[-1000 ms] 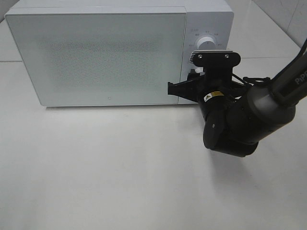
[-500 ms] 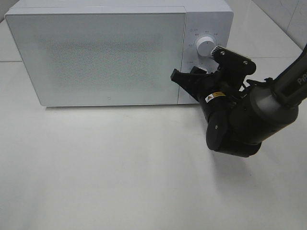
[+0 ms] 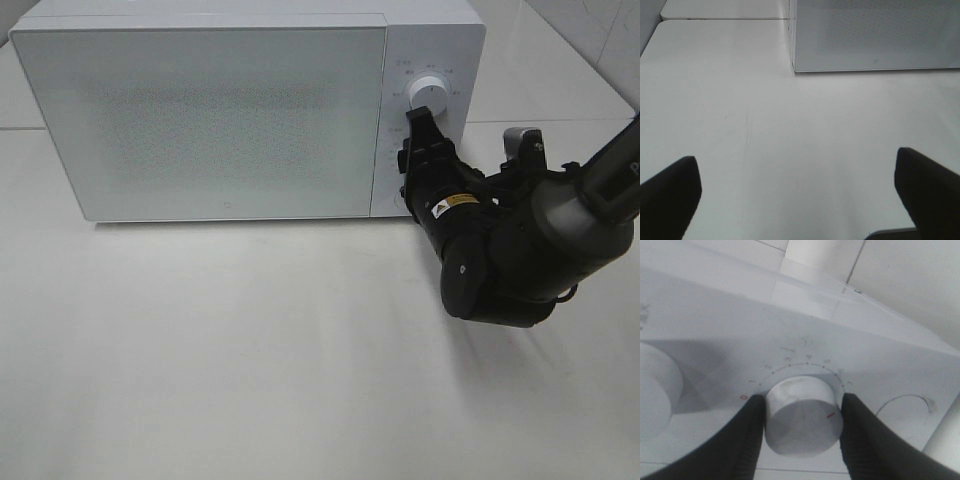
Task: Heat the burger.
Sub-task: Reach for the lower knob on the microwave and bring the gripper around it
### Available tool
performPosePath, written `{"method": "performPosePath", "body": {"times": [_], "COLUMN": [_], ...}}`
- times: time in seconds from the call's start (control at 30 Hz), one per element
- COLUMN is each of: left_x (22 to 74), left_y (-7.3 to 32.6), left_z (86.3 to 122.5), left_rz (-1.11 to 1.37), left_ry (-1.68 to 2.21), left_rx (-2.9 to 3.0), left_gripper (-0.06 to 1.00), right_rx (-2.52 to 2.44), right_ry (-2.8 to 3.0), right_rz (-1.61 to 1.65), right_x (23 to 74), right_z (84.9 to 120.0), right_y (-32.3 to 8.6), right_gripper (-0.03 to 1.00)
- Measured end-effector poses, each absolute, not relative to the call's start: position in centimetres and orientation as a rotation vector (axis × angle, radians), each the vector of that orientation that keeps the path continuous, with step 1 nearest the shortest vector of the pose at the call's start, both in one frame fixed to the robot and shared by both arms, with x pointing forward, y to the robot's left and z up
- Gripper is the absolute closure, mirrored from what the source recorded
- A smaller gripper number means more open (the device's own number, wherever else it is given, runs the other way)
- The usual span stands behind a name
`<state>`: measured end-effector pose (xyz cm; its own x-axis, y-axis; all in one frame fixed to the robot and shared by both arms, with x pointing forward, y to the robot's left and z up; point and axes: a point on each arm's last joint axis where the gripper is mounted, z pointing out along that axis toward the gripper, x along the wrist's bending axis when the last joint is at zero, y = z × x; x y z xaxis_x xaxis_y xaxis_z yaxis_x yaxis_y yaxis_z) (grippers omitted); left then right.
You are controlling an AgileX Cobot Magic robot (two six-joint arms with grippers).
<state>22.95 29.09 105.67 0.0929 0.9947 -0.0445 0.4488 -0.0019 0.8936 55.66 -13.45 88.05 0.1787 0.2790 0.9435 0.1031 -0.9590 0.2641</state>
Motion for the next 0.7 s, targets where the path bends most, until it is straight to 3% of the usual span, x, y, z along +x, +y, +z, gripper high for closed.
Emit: {"method": "performPosePath", "body": {"times": [0.3, 0.7], "left_x": [22.95, 22.95], "left_y": [29.09, 29.09], "left_z": [105.67, 105.67], "left_rz": [0.860, 0.860], "left_ry": [1.469, 1.469], "left_rx": [1.570, 1.570], "left_gripper": [-0.04, -0.04], "right_rx": [2.487, 2.508], "right_ry": [-0.036, -0.091], "right_rz": [2.062, 2.080], "right_x": [55.68, 55.64], "right_z": [88.13, 88.12], "right_y": [-13.48, -13.50], "right_gripper": [0.53, 0.53]}}
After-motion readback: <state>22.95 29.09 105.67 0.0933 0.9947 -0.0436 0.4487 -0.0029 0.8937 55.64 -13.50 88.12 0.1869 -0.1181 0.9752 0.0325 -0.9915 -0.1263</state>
